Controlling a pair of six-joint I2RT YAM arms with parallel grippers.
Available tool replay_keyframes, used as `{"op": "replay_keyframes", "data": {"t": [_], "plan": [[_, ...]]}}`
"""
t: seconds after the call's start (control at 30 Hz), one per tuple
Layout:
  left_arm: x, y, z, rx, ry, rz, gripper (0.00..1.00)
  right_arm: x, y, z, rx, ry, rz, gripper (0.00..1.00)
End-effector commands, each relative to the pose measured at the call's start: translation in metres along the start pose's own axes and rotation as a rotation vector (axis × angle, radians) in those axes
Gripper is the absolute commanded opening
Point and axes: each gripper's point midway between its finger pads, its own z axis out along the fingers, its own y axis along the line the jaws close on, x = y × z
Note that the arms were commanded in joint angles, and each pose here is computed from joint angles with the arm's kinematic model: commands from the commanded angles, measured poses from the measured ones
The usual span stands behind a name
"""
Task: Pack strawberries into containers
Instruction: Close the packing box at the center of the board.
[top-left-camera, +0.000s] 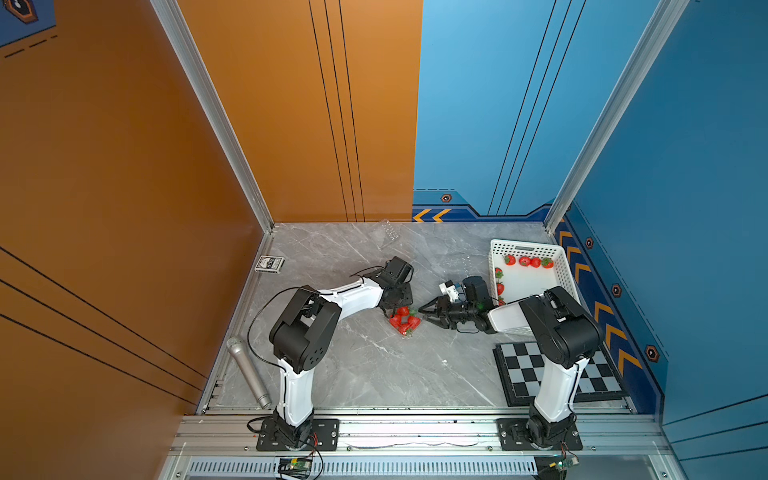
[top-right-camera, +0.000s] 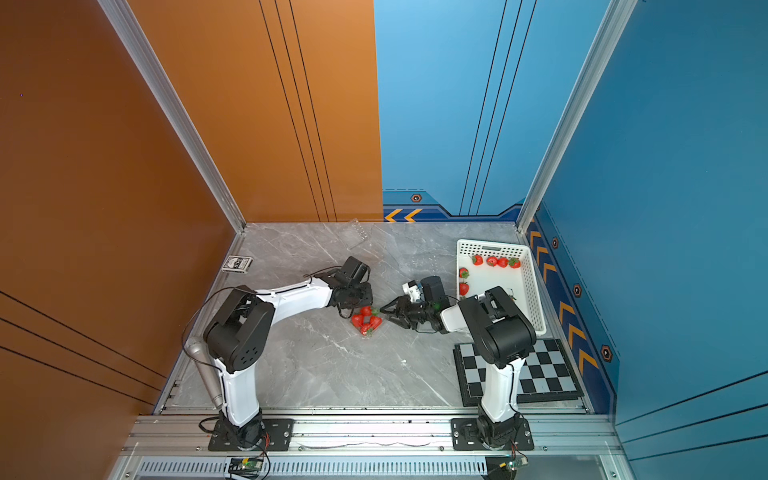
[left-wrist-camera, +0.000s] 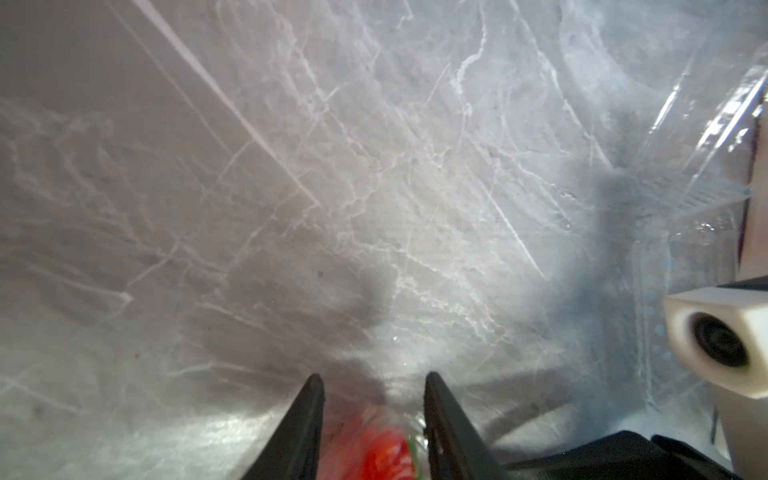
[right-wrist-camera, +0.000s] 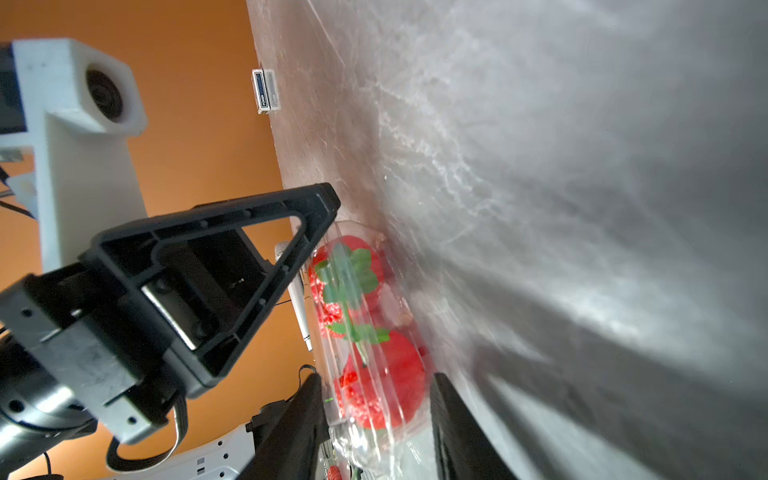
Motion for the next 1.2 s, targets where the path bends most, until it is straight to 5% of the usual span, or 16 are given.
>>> {"op": "replay_keyframes", "data": {"t": [0.0, 0.27, 0.5, 0.93, 1.17], "plan": [[0.013, 0.013, -0.004, -0.046, 0.03, 0.012, 0.35, 0.008, -0.015, 0.004, 0.056, 0.01, 0.016, 0.47], [0.016, 0.017, -0.008, -0.049, 0.02, 0.003, 0.33, 0.032, -0.039, -0.015, 0.247, 0.015, -0.005, 0.58], [0.015, 0.015, -0.007, -0.04, 0.017, 0.0, 0.34, 0.05, -0.033, -0.02, 0.251, 0.015, -0.002, 0.64], [0.018, 0.012, -0.005, -0.031, 0.022, 0.004, 0.34, 0.053, -0.019, 0.011, 0.166, -0.044, 0.056, 0.63], [0.019, 0.012, -0.007, -0.025, 0.017, 0.003, 0.34, 0.059, -0.021, 0.019, 0.16, -0.038, 0.061, 0.51]]}}
